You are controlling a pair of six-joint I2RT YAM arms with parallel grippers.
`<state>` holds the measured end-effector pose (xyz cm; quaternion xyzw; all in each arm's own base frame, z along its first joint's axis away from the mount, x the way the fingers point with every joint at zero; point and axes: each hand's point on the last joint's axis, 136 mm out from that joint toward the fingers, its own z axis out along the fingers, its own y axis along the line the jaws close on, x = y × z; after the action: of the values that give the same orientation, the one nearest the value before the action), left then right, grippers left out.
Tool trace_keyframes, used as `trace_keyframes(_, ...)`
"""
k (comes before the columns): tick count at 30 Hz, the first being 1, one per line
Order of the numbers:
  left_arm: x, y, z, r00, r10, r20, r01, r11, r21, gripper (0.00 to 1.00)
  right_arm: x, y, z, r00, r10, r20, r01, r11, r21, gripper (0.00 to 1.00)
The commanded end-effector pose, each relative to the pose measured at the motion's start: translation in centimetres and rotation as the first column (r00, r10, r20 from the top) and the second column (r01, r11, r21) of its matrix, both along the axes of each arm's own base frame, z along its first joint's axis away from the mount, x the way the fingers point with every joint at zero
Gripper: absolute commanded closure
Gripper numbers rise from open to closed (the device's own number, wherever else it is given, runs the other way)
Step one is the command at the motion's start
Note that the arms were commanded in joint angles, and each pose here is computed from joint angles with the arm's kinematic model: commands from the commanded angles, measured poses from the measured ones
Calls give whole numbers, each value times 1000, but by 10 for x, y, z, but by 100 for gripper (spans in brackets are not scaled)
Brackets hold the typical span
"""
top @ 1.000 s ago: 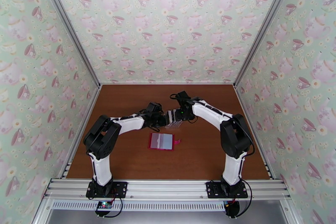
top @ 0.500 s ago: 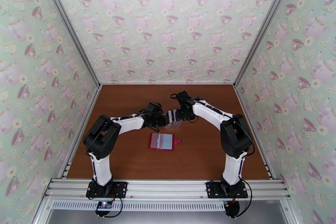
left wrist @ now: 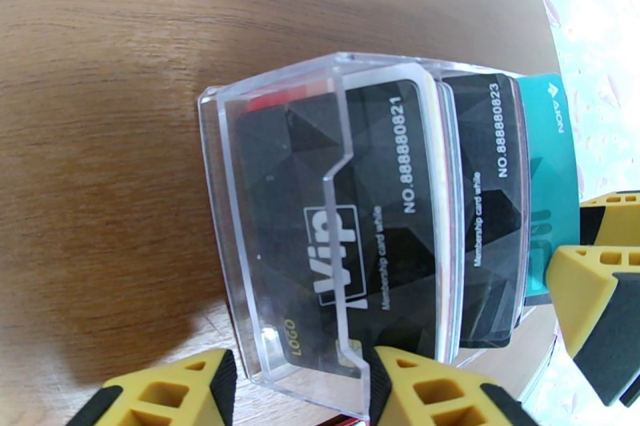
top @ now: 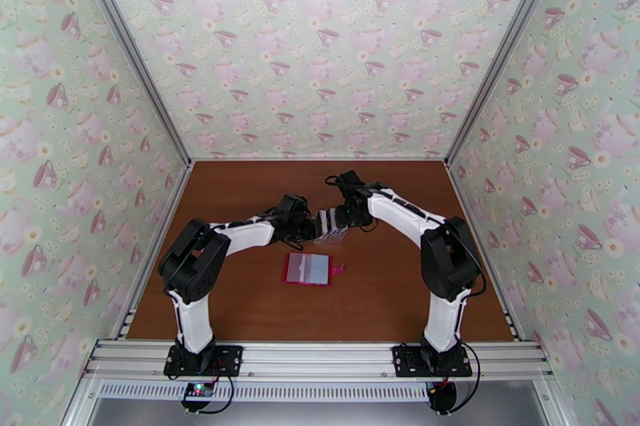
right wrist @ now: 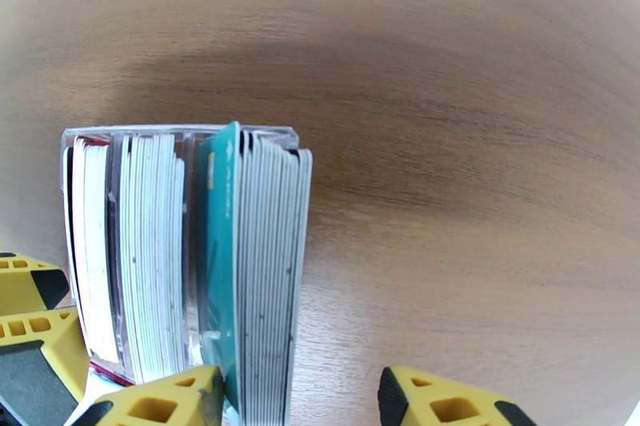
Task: Put the credit cards into the card holder
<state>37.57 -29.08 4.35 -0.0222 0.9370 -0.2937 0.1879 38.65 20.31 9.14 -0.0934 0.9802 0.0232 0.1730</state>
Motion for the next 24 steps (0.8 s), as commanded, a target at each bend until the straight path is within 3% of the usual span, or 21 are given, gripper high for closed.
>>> trace_keyframes(1, -17, 27, -26, 996, 19, -83, -11, 995, 100, 51, 5, -9, 15, 1000, -7, 26, 7, 1000, -22, 48)
trace_keyframes(8, -17, 26, -26, 996, 21, -84, -13, 995, 94, 51, 5, -6, 21, 1000, 1, 30, 0, 1000, -8, 55)
trace_keyframes(24, -17, 26, -27, 996, 22, -91, -14, 996, 92, 51, 3, -1, 19, 1000, 15, 11, -15, 1000, 11, 84)
